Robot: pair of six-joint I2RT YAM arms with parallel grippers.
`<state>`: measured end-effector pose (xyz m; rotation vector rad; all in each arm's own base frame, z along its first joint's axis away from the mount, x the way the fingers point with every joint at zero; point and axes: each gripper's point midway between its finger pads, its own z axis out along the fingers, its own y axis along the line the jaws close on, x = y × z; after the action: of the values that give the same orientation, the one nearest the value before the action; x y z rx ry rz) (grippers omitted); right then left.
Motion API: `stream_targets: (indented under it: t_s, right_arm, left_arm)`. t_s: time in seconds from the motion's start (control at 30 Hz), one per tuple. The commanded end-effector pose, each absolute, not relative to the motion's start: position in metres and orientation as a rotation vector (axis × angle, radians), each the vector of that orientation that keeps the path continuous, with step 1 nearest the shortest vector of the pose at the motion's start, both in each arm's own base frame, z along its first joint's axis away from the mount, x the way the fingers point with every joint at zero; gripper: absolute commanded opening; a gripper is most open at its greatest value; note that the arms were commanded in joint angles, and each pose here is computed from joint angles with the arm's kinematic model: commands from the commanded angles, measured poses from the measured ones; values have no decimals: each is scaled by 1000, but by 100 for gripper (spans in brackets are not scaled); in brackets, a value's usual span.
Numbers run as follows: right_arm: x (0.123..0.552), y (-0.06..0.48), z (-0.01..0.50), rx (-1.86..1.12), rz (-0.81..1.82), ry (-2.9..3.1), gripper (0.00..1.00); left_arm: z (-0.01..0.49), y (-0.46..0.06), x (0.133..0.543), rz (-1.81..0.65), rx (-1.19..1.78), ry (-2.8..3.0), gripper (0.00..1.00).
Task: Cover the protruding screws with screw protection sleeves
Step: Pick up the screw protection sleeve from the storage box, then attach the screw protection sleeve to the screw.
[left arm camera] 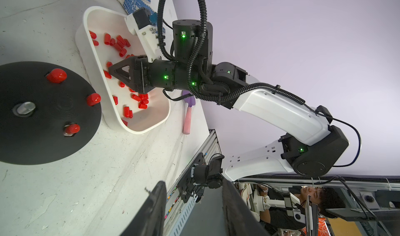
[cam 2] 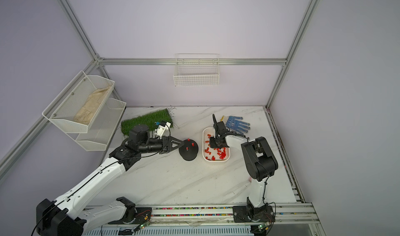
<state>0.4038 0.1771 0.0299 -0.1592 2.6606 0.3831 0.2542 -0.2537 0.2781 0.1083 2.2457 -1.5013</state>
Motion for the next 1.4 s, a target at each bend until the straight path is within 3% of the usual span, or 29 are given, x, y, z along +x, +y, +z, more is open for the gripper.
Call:
stream_targets:
  t_s: [0.0,0.4,0.7,0.9,1.13,1.37]
  right_arm:
    - [396,174,24,-167,376,2686,24]
    - [390,170,24,-163,370,2695,23]
    - [388,172,26,-179,382,2694,12]
    - [392,173,44,-191,388,2644,11]
    - [389,184,115,-287,490,2453,10]
    - [345,232,223,-595,635,2078,10]
  left_arm:
    - [276,-254,251,-1510,115,2227,43]
    - [277,-254,252,-1512,115,2226,43]
    - [276,-255,254,-1512,115,2226,43]
    - [276,-257,256,-1512,120,2227,43]
    - [282,-253,262,-1474,117,2234,43]
    - [304,-244,267,-1368,198,2275,39]
